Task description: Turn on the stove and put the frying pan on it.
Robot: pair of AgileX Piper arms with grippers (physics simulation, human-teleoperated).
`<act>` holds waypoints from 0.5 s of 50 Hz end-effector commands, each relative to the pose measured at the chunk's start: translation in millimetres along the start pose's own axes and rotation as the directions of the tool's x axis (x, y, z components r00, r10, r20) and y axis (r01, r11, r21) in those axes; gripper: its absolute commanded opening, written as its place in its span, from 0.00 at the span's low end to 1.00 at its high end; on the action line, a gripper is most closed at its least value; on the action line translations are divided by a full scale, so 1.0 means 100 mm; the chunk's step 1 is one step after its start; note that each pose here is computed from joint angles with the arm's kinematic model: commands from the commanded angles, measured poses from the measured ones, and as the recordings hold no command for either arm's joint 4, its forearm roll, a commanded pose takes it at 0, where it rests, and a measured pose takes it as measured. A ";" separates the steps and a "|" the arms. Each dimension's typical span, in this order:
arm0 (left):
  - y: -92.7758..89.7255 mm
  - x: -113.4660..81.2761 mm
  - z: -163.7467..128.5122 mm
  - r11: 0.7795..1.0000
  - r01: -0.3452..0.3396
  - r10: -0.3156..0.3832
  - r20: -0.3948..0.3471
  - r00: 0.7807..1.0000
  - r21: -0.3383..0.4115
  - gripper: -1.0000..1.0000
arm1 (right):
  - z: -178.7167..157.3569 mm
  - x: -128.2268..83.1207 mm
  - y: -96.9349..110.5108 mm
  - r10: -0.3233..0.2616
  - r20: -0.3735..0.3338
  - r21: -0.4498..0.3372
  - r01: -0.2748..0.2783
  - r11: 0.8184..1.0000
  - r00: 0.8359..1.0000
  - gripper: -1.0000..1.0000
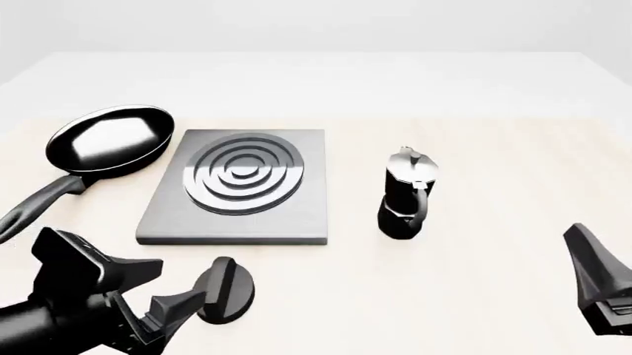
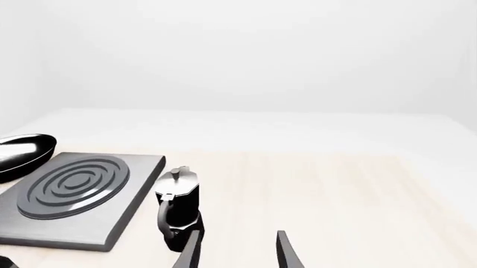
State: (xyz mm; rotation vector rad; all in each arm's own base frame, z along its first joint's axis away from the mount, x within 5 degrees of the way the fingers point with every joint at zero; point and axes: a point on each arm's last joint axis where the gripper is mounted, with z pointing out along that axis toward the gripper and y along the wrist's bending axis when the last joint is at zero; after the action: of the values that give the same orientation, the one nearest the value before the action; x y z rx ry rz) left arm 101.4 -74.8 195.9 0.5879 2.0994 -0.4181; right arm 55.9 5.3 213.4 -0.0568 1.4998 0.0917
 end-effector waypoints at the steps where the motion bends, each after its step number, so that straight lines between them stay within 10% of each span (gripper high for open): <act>1: 0.00 0.08 0.16 1.000 0.005 -0.004 -0.023 1.000 0.001 1.00 | 0.00 0.00 0.00 0.007 0.001 0.003 -0.007 1.000 1.000 1.00; 25: -0.01 0.20 0.43 1.000 0.000 0.001 -0.053 0.999 0.012 1.00 | 0.00 -0.01 0.00 0.006 0.000 0.005 -0.006 1.000 1.000 1.00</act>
State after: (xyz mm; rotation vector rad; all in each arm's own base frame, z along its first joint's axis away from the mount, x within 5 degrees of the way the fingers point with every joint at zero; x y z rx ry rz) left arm 115.7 -87.9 164.3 0.6072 2.1413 -0.4162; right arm 56.0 5.1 213.6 -0.0484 1.5003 0.0942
